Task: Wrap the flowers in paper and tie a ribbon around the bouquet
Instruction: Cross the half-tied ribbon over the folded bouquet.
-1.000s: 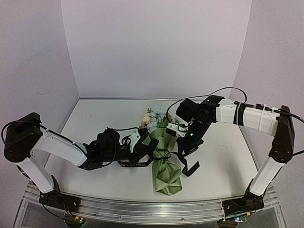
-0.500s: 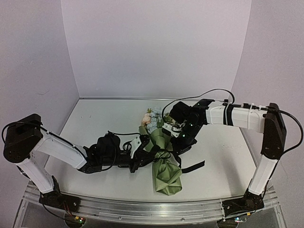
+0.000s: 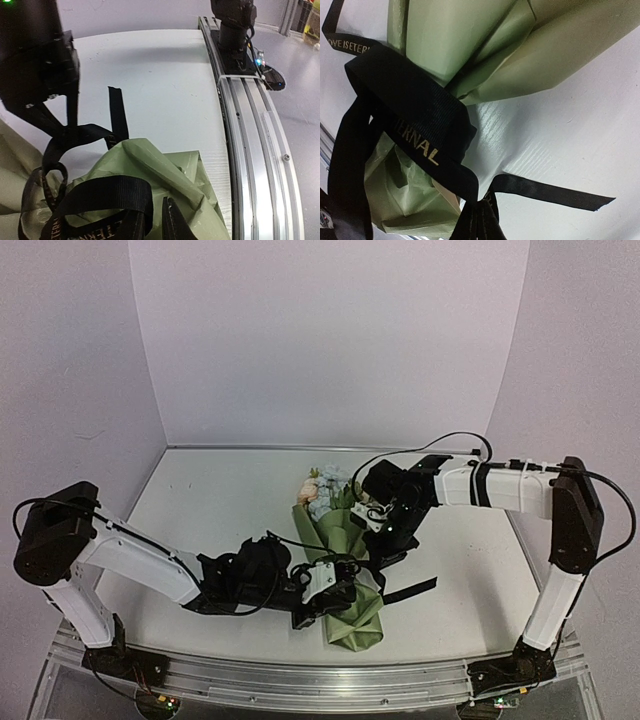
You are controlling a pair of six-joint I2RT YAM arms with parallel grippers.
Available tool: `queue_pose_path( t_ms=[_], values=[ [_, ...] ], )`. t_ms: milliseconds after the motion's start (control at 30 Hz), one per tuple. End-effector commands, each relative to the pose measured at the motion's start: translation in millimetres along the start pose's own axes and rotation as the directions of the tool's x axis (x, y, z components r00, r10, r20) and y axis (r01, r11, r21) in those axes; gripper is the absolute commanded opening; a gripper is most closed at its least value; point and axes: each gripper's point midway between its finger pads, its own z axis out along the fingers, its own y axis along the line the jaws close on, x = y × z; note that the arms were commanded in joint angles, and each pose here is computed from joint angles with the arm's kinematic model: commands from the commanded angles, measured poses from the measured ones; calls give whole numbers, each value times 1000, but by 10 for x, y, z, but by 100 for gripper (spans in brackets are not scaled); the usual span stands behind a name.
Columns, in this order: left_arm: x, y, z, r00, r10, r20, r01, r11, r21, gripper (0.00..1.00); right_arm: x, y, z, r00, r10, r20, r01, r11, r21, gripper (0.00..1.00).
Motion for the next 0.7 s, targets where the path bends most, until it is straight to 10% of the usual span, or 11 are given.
queue_pose_path(
  t_ms=[0,667],
  values=[
    [64,4,93,996,67,-66,-68,998,-3,18,-24,50,-74,1000,10,29,-9,1000,-22,0],
    [-362,88,-424,997,-20,77,27,996,-91,48,-13,85,-135,999,6,48,-4,999,-40,0]
  ],
)
